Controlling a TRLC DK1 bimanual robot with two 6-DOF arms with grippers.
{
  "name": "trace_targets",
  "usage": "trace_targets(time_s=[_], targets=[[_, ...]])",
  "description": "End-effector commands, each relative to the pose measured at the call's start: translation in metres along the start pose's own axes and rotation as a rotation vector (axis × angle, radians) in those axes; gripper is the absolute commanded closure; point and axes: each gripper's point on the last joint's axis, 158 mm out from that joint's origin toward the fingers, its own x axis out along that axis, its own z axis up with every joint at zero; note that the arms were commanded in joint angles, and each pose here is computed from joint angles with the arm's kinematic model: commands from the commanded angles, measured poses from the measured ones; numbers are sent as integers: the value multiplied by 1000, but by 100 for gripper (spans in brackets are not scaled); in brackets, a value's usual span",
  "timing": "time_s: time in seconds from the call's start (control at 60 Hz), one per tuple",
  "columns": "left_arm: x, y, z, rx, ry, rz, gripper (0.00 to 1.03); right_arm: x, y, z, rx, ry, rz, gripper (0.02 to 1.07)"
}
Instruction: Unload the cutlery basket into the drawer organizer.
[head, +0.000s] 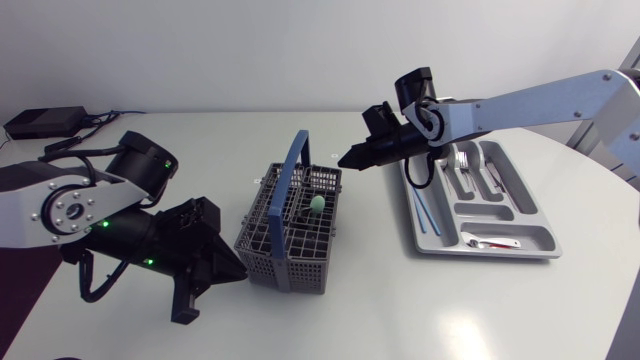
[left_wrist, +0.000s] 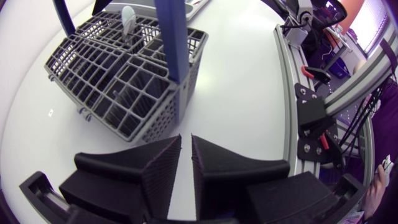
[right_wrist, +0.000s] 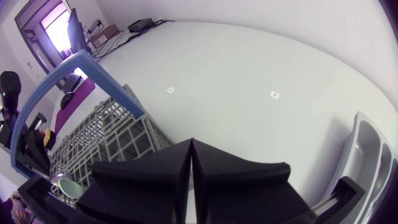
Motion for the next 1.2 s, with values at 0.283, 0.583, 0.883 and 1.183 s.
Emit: trace_targets(time_s=[0.283, 0.583, 0.883, 1.183], targets=[[16, 41, -5, -76, -13, 83, 73, 7, 32, -24, -27, 79, 97, 101], [10, 84, -9, -109, -27, 170, 73, -15, 54, -50, -29, 110, 111, 101], [-5, 115, -15, -149, -40, 227, 73, -42, 56, -51, -24, 81, 75, 101], [-18, 116, -27, -164, -47, 264, 73, -47, 7, -26, 37, 8, -32, 101]])
